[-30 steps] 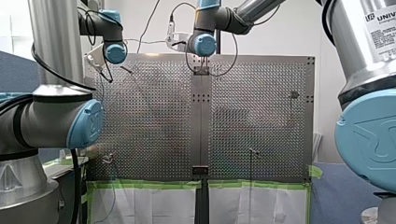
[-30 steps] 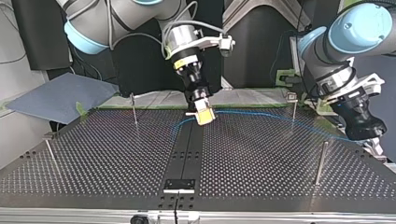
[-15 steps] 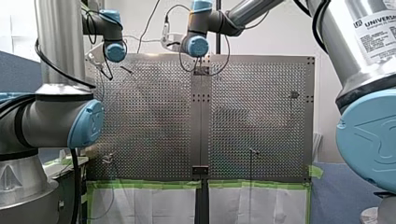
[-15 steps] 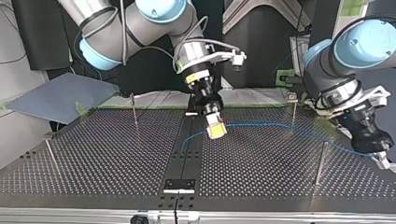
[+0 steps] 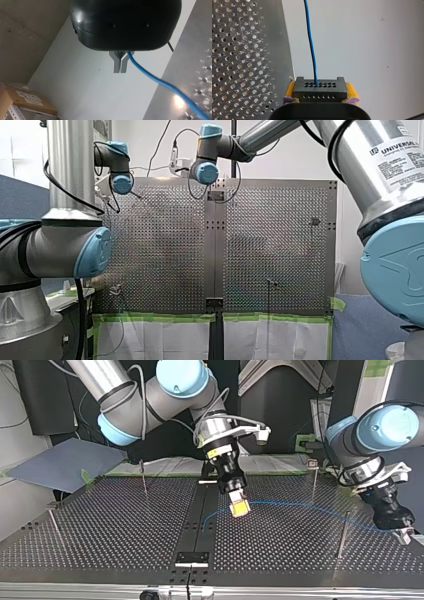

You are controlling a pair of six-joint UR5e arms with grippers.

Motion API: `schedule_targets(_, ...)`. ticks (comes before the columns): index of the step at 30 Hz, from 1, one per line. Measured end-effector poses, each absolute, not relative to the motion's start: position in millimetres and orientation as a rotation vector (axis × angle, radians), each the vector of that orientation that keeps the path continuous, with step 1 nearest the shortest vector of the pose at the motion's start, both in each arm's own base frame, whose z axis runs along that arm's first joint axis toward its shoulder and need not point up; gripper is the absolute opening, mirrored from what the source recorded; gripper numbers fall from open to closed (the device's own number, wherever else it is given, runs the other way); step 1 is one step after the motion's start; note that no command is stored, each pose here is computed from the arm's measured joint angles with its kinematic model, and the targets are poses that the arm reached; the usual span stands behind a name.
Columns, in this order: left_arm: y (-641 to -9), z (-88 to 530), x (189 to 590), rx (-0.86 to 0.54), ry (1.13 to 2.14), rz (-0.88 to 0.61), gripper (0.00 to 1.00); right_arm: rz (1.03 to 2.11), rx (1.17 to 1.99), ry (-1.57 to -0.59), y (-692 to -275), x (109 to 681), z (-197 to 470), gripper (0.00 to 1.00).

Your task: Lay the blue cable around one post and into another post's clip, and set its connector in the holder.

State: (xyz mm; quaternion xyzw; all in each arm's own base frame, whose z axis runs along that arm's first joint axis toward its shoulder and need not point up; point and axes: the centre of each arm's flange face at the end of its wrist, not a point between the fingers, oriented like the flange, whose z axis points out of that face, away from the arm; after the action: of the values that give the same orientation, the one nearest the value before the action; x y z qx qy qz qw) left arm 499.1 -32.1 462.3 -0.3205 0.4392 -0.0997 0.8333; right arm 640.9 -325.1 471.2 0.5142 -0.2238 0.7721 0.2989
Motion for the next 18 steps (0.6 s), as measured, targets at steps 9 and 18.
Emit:
schedule_targets(9, -15.2, 454.3, 516.0, -0.687, 0.941, -0.208, 0.00, 2.050, 1.378, -0.590, -336.1, 658.3, 458.7, 0.00)
schedule_targets(18, 0.6, 432.5, 529.9, -0.699, 0.976, -0.187, 0.00, 2.048, 1.387, -0.590, -343.1, 670.2, 443.5, 0.00)
